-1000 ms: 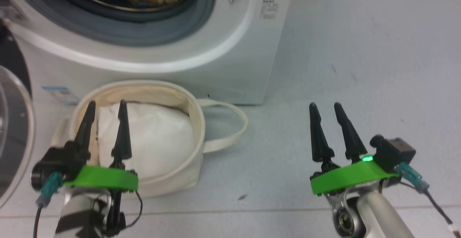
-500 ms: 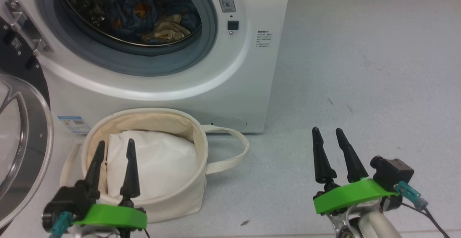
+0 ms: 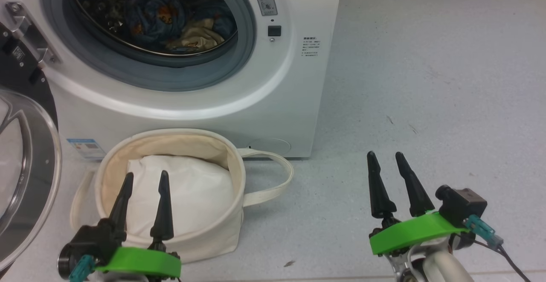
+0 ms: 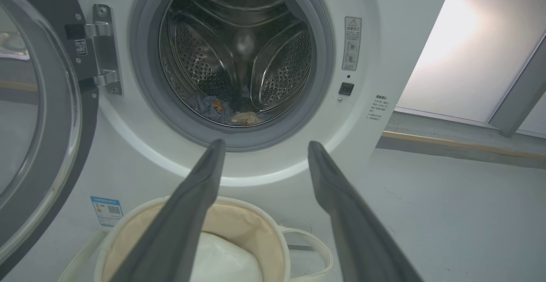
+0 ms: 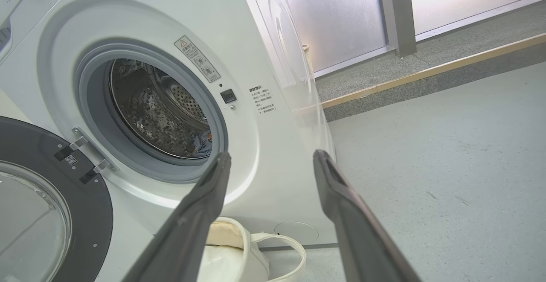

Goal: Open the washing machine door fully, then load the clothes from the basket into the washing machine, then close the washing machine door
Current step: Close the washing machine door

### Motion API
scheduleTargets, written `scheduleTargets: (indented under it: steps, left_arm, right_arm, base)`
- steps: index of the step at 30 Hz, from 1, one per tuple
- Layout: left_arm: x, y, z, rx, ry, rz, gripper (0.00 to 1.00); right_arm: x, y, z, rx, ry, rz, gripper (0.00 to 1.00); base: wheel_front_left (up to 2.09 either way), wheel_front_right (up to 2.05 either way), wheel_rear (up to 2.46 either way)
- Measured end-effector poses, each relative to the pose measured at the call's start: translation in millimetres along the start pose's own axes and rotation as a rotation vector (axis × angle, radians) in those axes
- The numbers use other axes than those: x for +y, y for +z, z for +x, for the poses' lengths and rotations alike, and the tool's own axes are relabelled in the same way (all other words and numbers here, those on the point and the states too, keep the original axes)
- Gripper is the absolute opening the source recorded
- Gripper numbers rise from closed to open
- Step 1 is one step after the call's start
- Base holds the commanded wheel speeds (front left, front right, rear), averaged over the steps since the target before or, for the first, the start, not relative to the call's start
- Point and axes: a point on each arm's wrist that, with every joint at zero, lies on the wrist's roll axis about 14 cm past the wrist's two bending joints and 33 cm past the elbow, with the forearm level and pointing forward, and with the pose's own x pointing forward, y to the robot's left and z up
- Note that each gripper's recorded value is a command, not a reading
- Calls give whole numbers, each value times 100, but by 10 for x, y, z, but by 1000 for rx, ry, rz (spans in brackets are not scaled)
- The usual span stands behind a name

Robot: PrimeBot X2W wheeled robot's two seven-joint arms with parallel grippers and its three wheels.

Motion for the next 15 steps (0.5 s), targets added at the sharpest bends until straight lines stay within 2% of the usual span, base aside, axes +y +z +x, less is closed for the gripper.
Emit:
scheduleTargets:
  steps: [15]
  left_arm:
    - [42, -89, -12, 28, 26, -21, 100]
  right_arm:
    - [-18, -19, 10, 6, -2, -15, 100]
  base:
    - [0, 0, 0]
